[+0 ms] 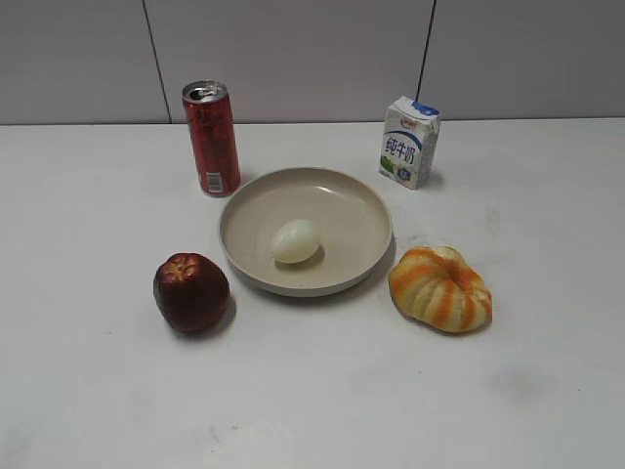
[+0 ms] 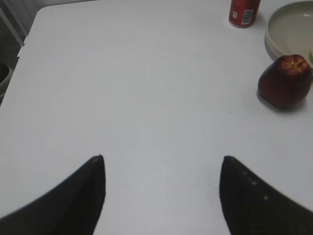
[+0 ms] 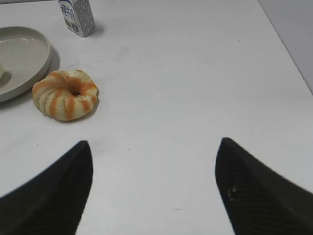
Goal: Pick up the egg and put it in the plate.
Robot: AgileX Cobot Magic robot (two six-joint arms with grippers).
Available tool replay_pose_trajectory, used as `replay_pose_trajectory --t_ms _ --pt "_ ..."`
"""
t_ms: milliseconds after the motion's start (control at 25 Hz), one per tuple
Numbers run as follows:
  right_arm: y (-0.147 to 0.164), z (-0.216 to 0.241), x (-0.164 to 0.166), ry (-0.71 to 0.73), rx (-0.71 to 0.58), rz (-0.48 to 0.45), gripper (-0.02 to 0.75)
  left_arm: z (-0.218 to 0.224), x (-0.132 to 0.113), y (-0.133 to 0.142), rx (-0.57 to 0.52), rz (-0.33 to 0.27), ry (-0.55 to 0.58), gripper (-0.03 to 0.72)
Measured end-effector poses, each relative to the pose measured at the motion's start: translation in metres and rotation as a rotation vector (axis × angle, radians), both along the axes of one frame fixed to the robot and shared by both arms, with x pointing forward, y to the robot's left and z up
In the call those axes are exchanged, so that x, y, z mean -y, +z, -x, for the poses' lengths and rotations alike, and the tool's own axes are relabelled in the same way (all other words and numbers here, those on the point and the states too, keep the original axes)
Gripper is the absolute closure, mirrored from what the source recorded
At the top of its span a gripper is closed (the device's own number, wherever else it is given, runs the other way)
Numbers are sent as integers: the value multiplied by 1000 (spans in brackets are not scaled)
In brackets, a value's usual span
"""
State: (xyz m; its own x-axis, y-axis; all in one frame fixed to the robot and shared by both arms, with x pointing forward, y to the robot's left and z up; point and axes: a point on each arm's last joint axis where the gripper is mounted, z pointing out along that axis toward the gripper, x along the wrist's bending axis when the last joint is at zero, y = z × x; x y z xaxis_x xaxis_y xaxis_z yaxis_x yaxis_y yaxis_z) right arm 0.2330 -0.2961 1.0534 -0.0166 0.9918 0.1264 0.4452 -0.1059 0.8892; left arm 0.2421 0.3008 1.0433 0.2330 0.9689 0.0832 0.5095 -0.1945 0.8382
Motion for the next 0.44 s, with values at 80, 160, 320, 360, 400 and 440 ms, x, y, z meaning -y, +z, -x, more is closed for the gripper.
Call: replay_pose_trajectory --t_ms 80,160,320,360,400,440 --pt "0 0 0 0 0 0 149 0 0 0 3 1 13 153" --pt "0 0 0 0 0 0 149 1 0 0 8 1 34 161" --pt "0 0 0 0 0 0 149 7 -1 0 44 6 80 170" --pt "0 0 0 0 0 0 149 7 -1 0 46 6 90 174" --pt "0 0 0 0 0 0 149 7 -1 0 45 6 98 176" --pt "0 0 0 0 0 0 149 7 -1 0 45 6 104 181"
